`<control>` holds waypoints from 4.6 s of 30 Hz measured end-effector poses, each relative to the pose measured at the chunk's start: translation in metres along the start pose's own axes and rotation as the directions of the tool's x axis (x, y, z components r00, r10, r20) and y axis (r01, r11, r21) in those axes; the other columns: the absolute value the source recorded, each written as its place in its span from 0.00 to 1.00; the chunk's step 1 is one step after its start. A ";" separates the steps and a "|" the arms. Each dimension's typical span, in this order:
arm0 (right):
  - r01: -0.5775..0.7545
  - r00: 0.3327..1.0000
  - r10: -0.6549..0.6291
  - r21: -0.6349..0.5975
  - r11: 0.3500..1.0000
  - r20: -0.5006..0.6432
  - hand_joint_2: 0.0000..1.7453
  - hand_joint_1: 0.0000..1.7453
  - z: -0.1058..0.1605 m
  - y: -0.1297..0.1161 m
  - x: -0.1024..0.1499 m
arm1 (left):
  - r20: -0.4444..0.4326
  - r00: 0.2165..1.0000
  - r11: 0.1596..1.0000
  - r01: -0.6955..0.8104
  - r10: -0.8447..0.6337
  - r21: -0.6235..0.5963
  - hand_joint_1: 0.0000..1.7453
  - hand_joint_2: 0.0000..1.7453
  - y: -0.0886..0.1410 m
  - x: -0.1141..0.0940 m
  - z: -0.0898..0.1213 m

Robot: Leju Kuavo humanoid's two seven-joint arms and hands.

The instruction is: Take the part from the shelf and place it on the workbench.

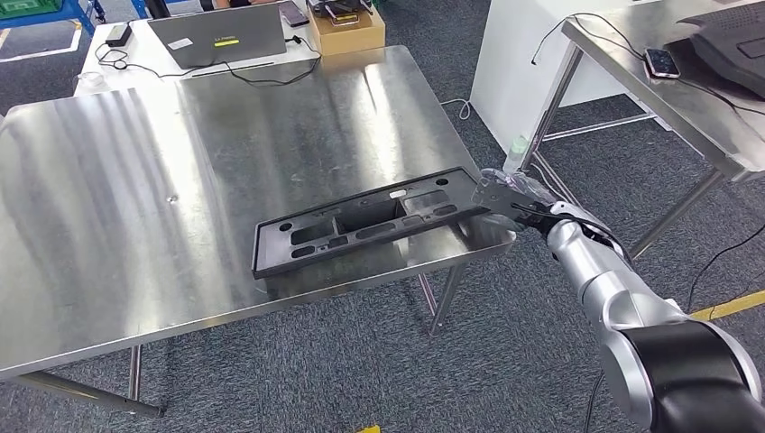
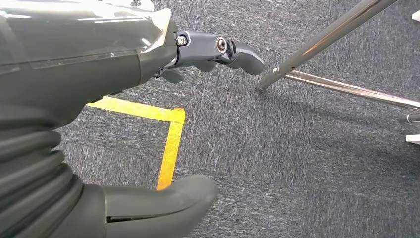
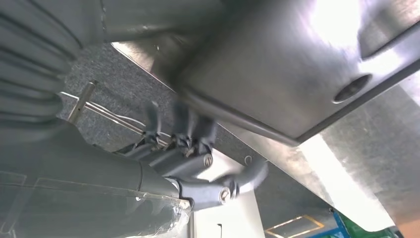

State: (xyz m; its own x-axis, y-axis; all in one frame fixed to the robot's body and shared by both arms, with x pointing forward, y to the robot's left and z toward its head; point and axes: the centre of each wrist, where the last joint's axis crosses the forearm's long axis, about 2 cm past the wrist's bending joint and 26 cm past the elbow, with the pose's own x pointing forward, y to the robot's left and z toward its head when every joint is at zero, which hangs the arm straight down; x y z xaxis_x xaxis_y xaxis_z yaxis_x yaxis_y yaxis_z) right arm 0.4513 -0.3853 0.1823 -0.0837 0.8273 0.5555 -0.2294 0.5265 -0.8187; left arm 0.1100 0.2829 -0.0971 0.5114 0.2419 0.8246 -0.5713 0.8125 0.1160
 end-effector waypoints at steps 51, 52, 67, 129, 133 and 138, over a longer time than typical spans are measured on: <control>0.314 0.852 0.071 -0.614 0.724 0.519 0.00 0.00 0.058 -0.003 0.033 | -0.045 0.998 0.999 -0.053 0.053 0.003 0.00 0.00 0.008 -0.010 0.007; 0.316 0.850 0.073 -0.616 0.722 0.521 0.00 0.00 0.058 -0.003 0.033 | -0.045 0.998 0.999 -0.053 0.053 0.002 0.00 0.00 0.008 -0.010 0.007; 0.619 0.659 -0.048 -0.505 0.602 0.750 0.00 0.00 0.167 0.114 0.103 | -0.009 0.999 0.998 -0.053 0.053 0.033 0.00 0.00 0.017 -0.008 0.003; 0.621 0.783 -0.564 -0.279 0.732 0.262 0.00 0.00 0.205 0.237 0.026 | -0.070 0.995 0.997 -0.070 0.071 0.027 0.00 0.00 0.025 -0.024 0.017; 0.609 0.684 -0.684 -0.318 0.726 -0.253 0.00 0.00 0.220 0.291 -0.039 | -0.123 0.992 0.999 0.006 -0.001 0.045 0.00 0.00 0.021 -0.025 0.019; 0.602 0.329 -0.540 -0.269 0.752 -0.775 0.00 0.00 0.278 0.344 -0.060 | -0.316 0.947 0.993 0.082 -0.052 0.083 0.00 0.00 0.021 -0.036 0.031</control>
State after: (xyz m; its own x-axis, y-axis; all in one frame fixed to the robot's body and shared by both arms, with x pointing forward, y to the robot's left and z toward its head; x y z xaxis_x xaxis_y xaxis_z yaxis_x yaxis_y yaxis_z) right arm 0.1080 -0.3087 -0.0920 0.8476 0.1392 0.5120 0.0380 0.9466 -0.3203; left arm 0.0600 0.2749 -0.1070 0.7172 0.3545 0.6000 -0.5787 0.7827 0.2293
